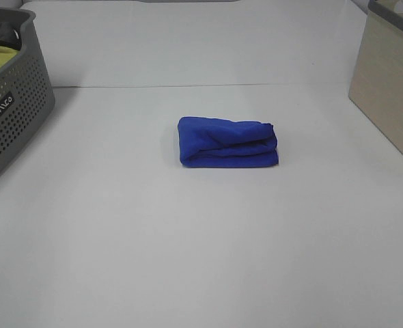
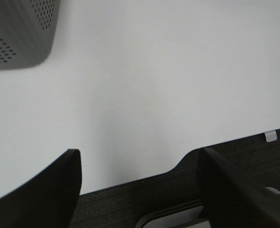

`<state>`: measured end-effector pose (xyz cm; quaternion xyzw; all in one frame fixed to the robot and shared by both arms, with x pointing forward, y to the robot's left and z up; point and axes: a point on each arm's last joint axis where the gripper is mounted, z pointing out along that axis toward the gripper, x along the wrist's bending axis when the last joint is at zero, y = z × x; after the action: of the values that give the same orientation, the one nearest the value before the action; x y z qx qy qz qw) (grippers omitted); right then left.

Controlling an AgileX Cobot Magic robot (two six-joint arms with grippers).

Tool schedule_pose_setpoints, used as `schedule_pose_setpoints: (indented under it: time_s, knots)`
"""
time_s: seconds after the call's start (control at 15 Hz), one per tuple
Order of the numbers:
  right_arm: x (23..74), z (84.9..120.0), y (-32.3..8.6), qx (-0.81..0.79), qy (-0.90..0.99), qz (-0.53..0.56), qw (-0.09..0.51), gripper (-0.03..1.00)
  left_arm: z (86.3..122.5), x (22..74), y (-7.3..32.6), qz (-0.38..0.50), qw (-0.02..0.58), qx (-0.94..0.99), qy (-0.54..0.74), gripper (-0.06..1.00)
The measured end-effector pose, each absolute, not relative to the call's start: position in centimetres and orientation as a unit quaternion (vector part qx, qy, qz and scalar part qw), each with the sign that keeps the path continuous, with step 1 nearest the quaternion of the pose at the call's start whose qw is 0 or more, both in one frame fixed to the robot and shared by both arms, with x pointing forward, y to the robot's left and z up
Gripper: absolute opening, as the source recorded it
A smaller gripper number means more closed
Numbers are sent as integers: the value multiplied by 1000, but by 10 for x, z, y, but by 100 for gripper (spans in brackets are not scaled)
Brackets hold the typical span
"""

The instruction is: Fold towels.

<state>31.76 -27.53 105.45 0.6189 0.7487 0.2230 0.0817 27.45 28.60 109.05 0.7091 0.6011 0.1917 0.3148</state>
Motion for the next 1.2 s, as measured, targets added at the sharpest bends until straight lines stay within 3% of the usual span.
schedule_pose_setpoints:
  time_s: [0.2,0.6,1.2]
  knots:
    - [288,1045,-277,591,755,253,127,76,1063,247,289,218,357,699,580,66]
    - [277,1034,-281,574,747,277,187,76,1057,246,279,237,404,735,490,66]
    - [279,1033,-282,575,746,278,191,76,1057,245,279,238,404,738,485,66]
